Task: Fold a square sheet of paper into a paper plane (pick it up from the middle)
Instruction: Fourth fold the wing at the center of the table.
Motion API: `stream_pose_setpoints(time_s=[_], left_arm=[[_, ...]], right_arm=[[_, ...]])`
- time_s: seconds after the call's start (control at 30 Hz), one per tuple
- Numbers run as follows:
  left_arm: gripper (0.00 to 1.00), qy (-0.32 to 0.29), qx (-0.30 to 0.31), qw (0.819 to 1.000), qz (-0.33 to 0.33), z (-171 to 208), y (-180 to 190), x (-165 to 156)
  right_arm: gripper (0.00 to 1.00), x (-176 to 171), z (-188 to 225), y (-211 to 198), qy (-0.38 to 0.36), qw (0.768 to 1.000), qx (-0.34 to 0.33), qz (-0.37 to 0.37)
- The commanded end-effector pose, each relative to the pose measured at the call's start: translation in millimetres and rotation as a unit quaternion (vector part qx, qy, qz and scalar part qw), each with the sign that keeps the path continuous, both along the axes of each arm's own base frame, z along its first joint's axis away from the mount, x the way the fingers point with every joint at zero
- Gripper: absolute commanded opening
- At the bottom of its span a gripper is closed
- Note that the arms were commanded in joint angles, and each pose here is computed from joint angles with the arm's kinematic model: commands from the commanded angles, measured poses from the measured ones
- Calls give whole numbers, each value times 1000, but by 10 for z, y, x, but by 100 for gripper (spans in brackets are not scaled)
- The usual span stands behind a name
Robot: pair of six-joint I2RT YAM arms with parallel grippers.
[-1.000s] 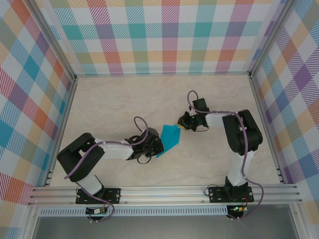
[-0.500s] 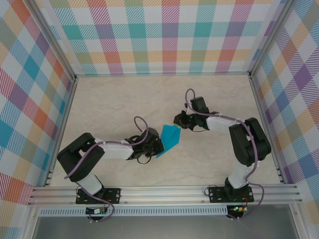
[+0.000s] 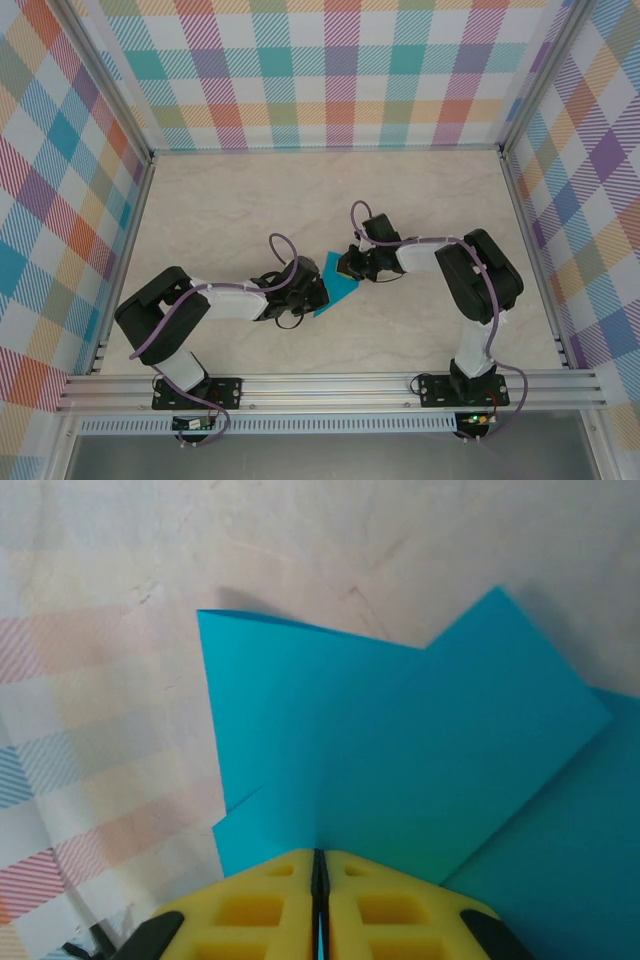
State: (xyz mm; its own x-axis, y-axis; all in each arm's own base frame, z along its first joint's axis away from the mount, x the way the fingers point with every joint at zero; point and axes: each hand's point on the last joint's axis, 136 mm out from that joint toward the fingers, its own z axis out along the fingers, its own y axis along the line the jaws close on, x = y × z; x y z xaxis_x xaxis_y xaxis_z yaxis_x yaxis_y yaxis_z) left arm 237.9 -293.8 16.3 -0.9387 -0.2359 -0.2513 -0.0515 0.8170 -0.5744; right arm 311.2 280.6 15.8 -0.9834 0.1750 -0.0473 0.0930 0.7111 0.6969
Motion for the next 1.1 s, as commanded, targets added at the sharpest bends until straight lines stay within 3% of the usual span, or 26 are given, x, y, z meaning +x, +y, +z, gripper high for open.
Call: stream_pose_setpoints(time_s=[0.0, 0.27, 0.53, 0.77, 1.07], left_arm=[[0, 108, 120, 987, -15, -637, 519, -500], [0, 110, 120, 986, -16, -656, 537, -524], [0, 112, 116, 987, -19, -658, 516, -528], [0, 110, 112, 987, -20, -647, 477, -504], [0, 109, 110, 988, -21, -626, 468, -496]], right_arm=[[11, 79, -127, -133, -6, 999, -27, -18], [11, 458, -58, -444, -30, 997, -32, -61], [12, 724, 175, -499, -39, 997, -9, -66], [13, 437, 531, -229, -55, 997, 29, -37], [11, -19, 354, 104, -21, 999, 46, 5]])
